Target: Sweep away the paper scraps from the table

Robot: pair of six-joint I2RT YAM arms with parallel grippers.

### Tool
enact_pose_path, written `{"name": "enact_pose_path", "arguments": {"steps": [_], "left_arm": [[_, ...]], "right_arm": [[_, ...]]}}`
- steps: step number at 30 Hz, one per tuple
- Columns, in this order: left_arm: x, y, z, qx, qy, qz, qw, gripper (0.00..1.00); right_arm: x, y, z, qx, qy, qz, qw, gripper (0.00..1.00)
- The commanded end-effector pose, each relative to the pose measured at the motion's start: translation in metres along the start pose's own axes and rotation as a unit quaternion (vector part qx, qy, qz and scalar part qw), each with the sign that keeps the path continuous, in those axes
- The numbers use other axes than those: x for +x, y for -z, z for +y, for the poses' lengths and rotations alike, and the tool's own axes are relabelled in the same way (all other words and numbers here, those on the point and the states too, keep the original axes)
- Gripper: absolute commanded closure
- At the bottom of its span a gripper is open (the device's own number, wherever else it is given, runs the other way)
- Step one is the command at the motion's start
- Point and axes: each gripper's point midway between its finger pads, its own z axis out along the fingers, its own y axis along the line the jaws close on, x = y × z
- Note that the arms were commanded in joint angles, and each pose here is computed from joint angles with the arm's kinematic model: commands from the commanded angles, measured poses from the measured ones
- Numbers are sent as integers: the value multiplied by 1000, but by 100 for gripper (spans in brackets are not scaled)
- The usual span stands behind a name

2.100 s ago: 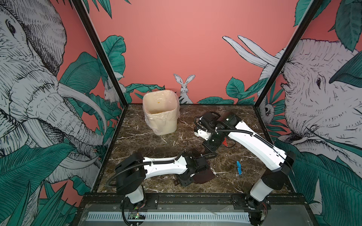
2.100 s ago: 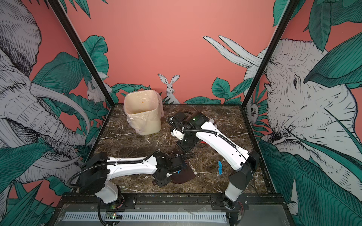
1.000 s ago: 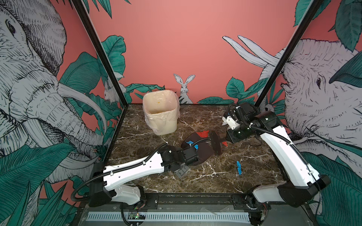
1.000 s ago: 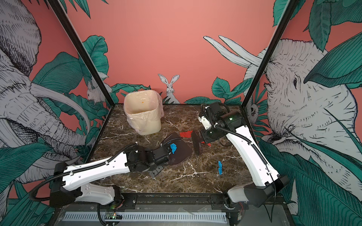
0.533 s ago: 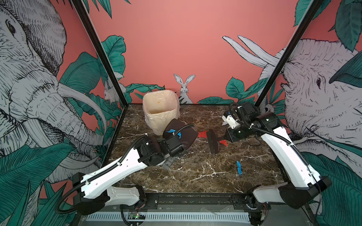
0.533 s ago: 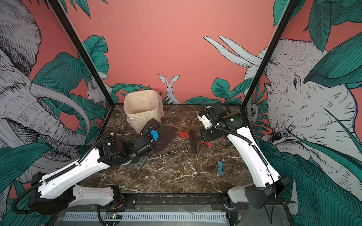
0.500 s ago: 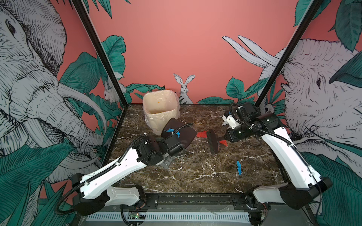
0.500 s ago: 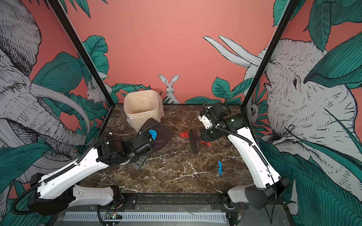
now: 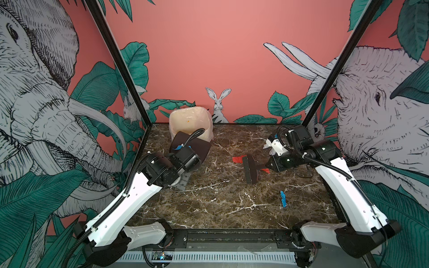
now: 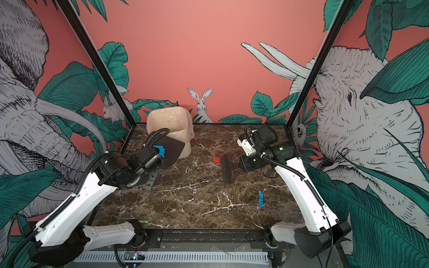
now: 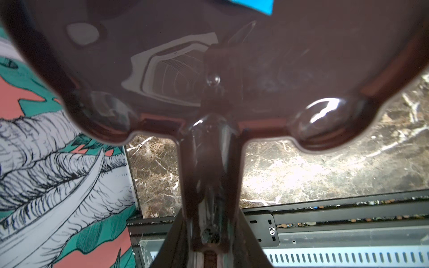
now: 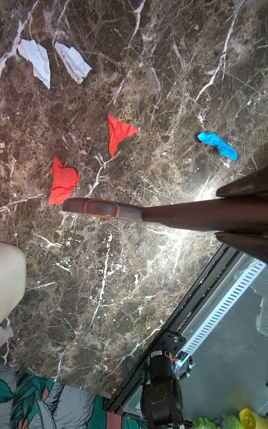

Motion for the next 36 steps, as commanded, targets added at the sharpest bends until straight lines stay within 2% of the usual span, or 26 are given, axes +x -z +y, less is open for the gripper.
{"name": "enact_pose_path", "arguments": {"steps": [1,8,17,24,28,36], "left_arm": [[-6,7,15,10,17,-14,1000,100],[-27,-3,38,19,50,-9,999,100],[-75,-18,70,21,81,-29,996,100],[-106,-23,93,7,79,-32,996,100],[-116,-26,109,-27,56,-10,998,100],[-137,-44,128,-56,30,24,998,100]], "right_arm": [[-10,6,7,-21,10,-32,999,100],[-9,3,6,-30,8,-30,999,100],[-8,2,3,-36,8,-20,999,100],[-4,4,2,-38,11,-15,999,100],[-1,4,2,-40,11,-13,999,100],[5,6,4,-47,14,-7,999,100]]}}
